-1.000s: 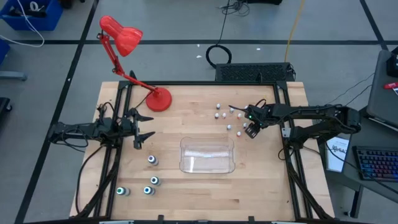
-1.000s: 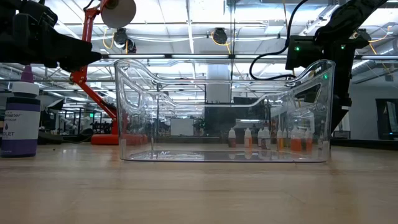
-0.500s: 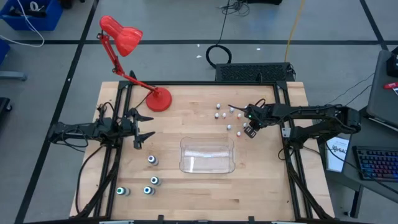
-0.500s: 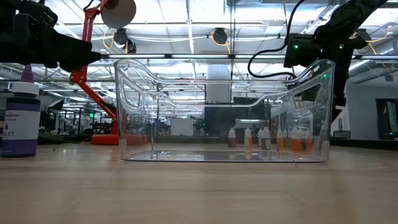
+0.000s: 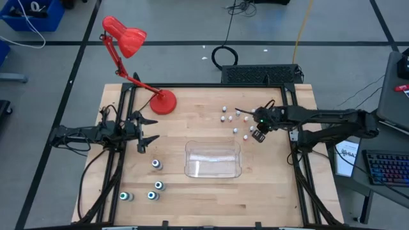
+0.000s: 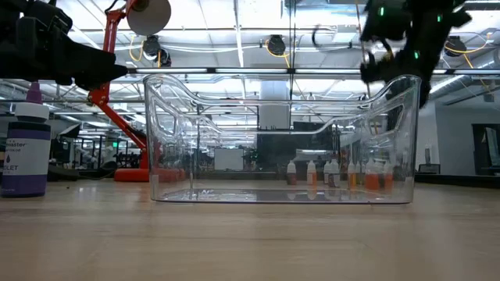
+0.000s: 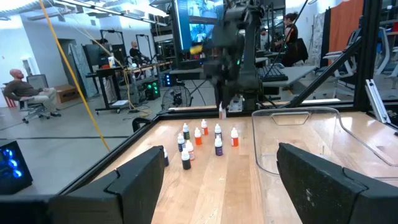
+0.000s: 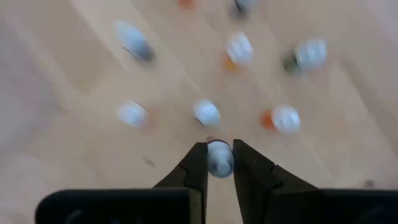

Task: Pick & Place food coloring
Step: Put the red food coloring bottle into the transparent bin

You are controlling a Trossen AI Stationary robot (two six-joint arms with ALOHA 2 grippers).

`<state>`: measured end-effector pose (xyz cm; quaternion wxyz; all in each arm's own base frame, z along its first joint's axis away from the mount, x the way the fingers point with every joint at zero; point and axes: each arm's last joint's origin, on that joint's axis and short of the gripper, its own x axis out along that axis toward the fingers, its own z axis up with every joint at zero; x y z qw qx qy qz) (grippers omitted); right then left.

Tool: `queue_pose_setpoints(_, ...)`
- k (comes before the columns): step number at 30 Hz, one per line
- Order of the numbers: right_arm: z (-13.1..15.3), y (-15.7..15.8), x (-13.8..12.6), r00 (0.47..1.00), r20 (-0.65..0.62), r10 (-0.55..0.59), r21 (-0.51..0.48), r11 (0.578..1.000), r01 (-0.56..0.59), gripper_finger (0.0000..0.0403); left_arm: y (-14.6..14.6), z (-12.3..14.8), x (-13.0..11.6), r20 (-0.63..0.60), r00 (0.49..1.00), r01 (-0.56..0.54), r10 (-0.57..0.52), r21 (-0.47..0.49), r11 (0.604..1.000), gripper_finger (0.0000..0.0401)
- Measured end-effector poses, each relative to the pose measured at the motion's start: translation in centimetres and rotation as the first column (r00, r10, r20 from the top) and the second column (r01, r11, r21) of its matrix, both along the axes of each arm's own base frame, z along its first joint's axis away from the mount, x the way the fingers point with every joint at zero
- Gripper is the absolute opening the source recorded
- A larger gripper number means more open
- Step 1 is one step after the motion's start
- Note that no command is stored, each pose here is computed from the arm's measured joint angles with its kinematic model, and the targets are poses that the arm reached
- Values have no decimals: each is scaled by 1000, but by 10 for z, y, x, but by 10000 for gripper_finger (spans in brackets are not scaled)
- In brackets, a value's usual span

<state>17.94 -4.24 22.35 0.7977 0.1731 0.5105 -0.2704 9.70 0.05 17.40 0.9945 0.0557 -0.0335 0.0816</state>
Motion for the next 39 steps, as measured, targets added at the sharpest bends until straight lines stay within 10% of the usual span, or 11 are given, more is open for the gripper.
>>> queue_pose_setpoints(7,76,25,31,967,189,169,-103,983,-152,38,0,0,0,0,1000,0,0,0,1000,306)
queue_pose_setpoints(18,152,67,125,906,33,423,-252,880,-402,38,0,0,0,0,1000,0,0,0,1000,306)
queue_pose_setpoints(28,145,102,211,776,58,628,-183,771,-610,38,0,0,0,0,1000,0,0,0,1000,306)
queue_pose_setpoints(39,60,116,268,731,14,683,-3,731,-683,38,0,0,0,0,1000,0,0,0,1000,306)
